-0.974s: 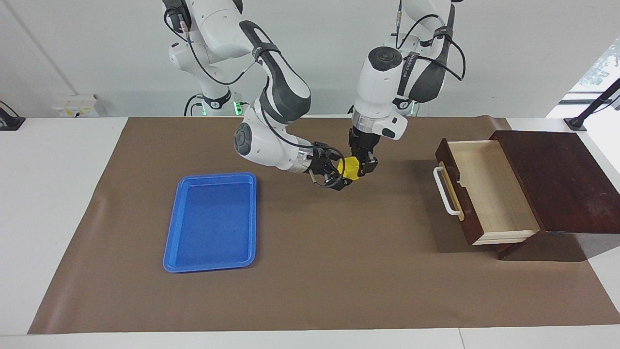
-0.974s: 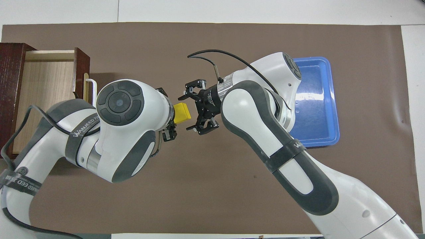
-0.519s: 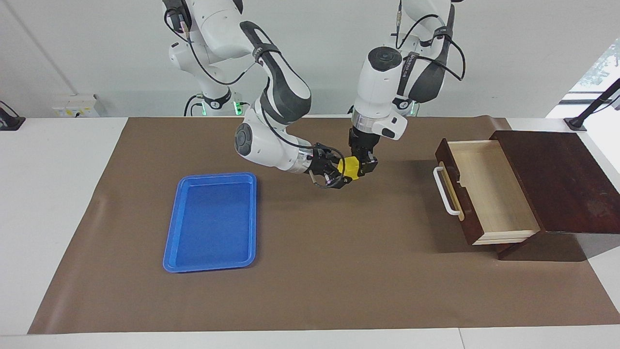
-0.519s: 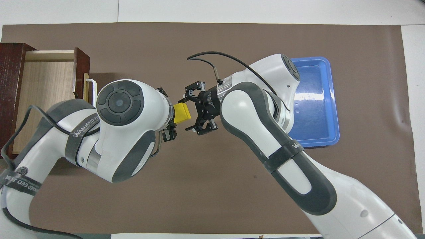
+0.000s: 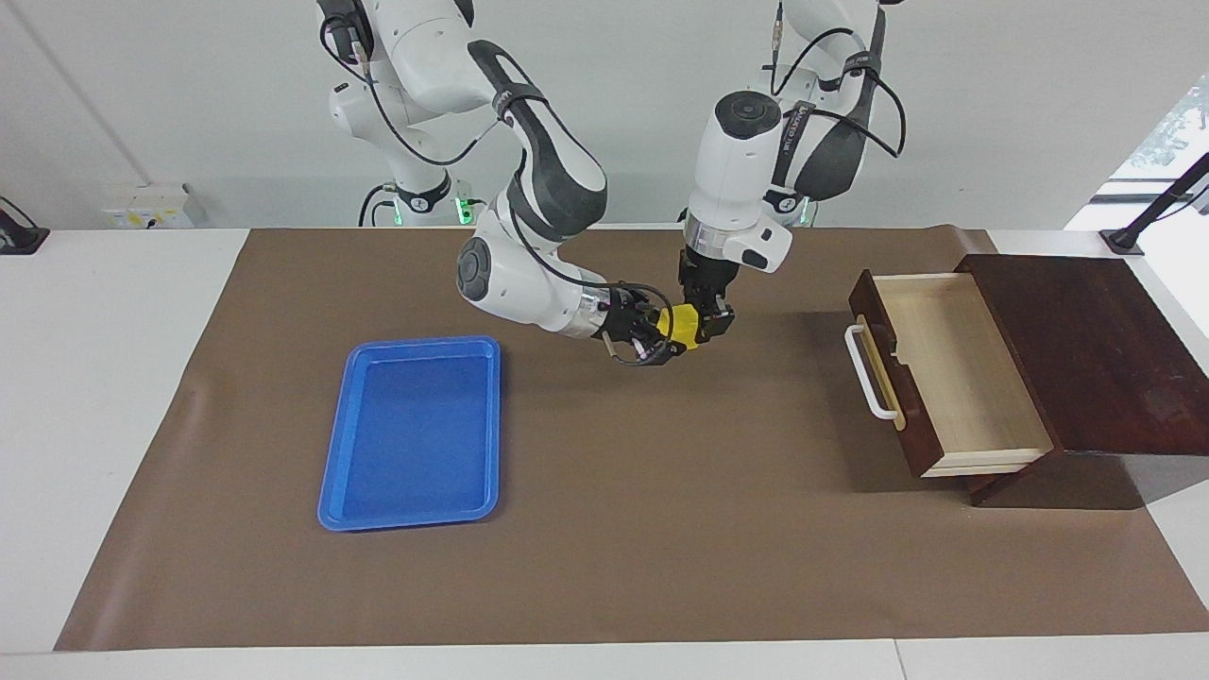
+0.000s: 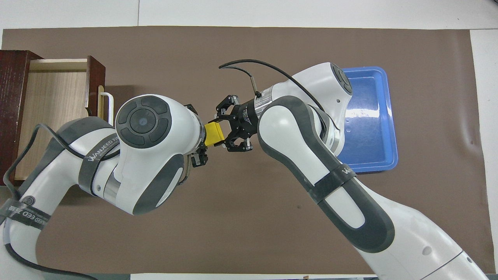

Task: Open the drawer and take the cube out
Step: 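Carry the cube to the tray with the right gripper while the left gripper withdraws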

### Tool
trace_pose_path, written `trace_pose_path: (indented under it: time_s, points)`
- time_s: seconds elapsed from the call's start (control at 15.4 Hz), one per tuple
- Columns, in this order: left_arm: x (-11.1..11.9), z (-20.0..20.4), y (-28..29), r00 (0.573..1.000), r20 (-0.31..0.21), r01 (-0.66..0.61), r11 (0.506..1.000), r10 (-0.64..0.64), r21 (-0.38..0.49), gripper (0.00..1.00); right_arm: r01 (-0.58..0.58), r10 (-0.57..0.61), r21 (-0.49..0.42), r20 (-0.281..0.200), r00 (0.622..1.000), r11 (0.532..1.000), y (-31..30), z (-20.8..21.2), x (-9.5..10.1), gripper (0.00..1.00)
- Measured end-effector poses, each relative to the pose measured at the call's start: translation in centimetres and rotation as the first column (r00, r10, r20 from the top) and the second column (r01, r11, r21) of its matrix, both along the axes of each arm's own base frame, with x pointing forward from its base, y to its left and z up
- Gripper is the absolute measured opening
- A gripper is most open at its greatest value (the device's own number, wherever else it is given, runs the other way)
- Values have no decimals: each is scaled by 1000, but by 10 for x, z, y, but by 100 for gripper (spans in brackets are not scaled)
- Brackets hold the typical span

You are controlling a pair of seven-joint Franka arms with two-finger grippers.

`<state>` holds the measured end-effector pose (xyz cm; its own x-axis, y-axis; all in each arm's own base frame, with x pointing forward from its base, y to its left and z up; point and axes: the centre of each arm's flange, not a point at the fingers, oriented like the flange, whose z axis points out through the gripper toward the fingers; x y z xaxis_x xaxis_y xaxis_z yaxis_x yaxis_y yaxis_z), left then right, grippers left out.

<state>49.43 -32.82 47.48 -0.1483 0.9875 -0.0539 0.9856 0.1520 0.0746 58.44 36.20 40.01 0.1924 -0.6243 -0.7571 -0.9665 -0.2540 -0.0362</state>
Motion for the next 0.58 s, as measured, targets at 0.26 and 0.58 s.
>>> trace_pose_path:
  time_s: [0.26,0.58]
  points:
    - [2,3,1,1000,8,-4,1000,4,-5,60,3,-3,5,4,1000,1000,-3,5,4,56]
    - [20,14,34,997,25,-70,998,70,-8,100,15,-15,11,0,1000,1000,-17,10,12,56]
